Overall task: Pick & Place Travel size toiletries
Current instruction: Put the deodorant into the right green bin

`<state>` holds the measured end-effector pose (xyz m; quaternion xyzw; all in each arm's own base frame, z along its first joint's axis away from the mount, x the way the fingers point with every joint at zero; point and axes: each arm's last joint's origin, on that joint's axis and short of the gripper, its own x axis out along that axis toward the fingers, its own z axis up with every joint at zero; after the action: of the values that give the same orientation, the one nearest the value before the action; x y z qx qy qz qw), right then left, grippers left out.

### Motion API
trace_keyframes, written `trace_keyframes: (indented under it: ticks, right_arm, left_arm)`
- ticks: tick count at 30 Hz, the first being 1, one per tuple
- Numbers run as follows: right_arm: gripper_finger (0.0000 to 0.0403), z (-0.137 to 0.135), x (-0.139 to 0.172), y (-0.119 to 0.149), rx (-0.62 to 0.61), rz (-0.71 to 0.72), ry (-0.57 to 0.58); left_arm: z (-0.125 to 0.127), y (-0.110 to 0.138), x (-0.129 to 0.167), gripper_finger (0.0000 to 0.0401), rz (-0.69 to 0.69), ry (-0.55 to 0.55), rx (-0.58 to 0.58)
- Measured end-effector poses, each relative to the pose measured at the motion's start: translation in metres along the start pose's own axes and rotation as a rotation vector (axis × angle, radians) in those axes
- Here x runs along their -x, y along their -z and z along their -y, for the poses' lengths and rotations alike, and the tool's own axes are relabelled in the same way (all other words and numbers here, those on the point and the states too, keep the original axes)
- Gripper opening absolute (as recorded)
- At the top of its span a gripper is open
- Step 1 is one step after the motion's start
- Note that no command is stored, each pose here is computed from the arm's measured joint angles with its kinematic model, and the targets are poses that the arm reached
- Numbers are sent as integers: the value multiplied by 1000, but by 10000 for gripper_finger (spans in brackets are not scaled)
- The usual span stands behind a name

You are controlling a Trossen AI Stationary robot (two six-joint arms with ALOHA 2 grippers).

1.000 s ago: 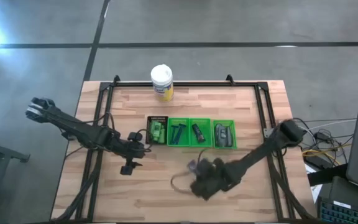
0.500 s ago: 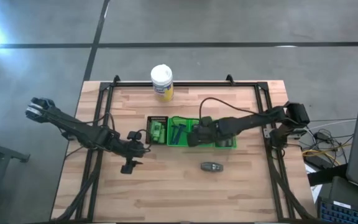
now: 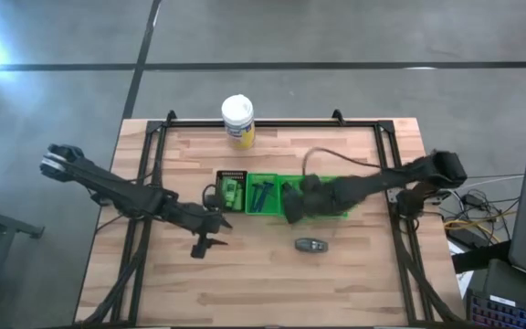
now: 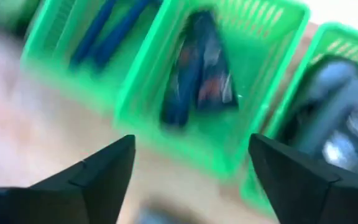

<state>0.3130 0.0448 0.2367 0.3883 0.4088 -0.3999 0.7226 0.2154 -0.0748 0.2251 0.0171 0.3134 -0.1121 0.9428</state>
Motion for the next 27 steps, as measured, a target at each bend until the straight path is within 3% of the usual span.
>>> trace_keyframes:
  ticks: [5, 9, 12, 16, 19, 22, 27]
  right_arm:
    - [337, 9, 43, 51, 345, -73, -61]
    - [341, 19, 57, 101, 580, -165, -137]
    - [337, 29, 51, 124, 680, -196, -116]
    - [330, 38, 29, 124, 735, -152, -85]
    - [330, 39, 11, 120, 768, -161, -142]
    - [333, 36, -3, 116, 798, -185, -230]
    - [339, 35, -16, 101, 816, -142, -209]
  left_arm:
    - [0, -14, -36, 232, 147, 61, -53]
    - [-3, -25, -66, 231, 79, 48, 25]
    - [-1, -40, -76, 231, 58, 55, 68]
    - [0, -61, -72, 231, 23, 44, 117]
    - [0, -70, -62, 231, -41, -6, 185]
    - [1, -67, -49, 231, -109, -45, 227]
    - [7, -62, -24, 231, -176, -54, 271]
